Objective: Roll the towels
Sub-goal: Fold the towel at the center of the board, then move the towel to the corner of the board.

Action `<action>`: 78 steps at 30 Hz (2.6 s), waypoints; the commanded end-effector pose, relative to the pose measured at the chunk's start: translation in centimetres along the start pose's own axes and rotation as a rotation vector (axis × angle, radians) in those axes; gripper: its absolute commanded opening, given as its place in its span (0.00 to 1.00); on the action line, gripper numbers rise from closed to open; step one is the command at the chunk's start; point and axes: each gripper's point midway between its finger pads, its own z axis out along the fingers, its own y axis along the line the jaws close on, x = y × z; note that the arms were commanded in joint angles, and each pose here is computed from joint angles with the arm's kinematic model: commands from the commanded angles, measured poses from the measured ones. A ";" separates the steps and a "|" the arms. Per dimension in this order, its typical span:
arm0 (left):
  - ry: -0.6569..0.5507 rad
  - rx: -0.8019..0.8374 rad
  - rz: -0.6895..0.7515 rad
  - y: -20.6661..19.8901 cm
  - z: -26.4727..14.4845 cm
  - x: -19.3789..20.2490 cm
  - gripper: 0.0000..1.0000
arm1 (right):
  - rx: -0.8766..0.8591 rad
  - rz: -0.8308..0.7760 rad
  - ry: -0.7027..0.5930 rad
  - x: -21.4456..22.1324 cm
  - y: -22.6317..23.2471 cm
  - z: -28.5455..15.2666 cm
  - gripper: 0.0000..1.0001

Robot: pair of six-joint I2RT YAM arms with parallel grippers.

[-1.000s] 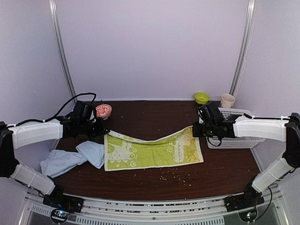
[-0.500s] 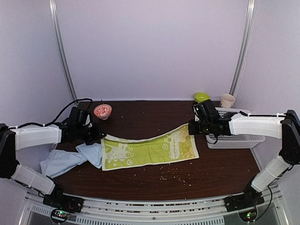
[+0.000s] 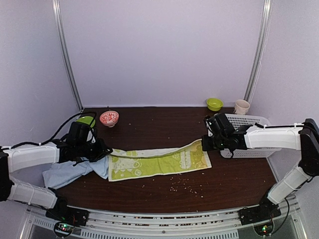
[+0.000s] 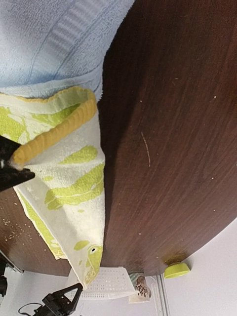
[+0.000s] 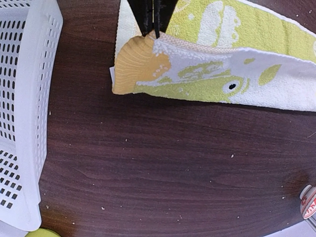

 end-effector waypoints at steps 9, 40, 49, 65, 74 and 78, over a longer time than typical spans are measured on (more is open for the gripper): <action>0.030 0.024 0.020 -0.4 -0.3 2.2 0.00 | -0.004 0.008 0.000 1.6 -0.8 -1.3 0.00; 0.079 -0.030 0.025 1.9 -0.9 6.1 0.00 | -0.018 -0.008 0.074 6.6 -0.7 -2.2 0.00; 0.107 -0.071 0.030 3.0 -0.7 7.2 0.00 | -0.085 -0.017 0.114 8.0 0.4 -2.5 0.01; -0.001 -0.004 0.127 -0.2 -7.0 4.6 0.78 | -0.175 -0.001 0.074 3.0 3.4 -5.8 0.57; 0.053 -0.098 0.124 0.8 -2.8 4.5 0.69 | -0.190 0.011 0.161 4.5 5.8 -0.8 0.49; 0.058 -0.117 0.157 0.6 -1.7 4.1 0.64 | -0.165 0.008 0.208 6.0 5.8 1.2 0.47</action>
